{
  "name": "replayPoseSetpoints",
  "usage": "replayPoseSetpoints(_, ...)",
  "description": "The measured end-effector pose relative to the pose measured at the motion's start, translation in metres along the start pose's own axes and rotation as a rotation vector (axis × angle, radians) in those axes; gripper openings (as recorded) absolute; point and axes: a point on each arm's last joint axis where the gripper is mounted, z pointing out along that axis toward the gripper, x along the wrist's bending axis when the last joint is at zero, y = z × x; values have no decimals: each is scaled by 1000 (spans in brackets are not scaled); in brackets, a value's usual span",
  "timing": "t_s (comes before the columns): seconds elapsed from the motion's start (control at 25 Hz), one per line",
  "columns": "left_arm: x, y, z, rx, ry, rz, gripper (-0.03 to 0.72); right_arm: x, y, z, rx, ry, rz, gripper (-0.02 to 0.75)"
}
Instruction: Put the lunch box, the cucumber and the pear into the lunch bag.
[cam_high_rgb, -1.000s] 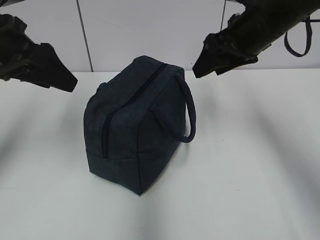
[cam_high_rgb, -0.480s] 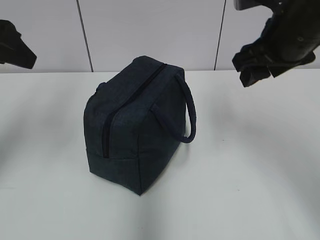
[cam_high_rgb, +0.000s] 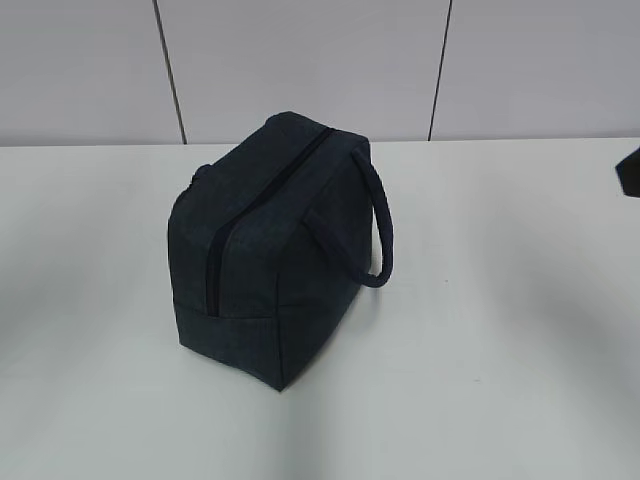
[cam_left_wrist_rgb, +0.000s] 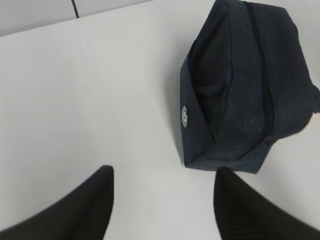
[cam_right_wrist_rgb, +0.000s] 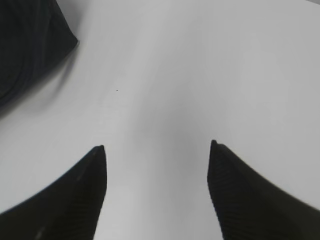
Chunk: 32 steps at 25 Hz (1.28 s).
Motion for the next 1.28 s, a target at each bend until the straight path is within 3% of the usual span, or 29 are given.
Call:
replayPoseSetpoints(0.28, -11, -48, -44, -34, -8, 20, 382, -10, -48, -49, -67, -14, 35, 497)
replayPoseSetpoints(0.64, -22, -102, -84, -47, -23, 49, 375, -8, -129, -69, -16, 33, 64, 497)
replayPoseSetpoints(0.96, -26, -152, -84, -48, -21, 61, 363, -2, -187, -80, -159, 95, 1, 497)
replayPoseSetpoints(1.28, -27, -186, -85, -146, 2, 79, 356, -4, -206, -92, -283, 91, 12, 497)
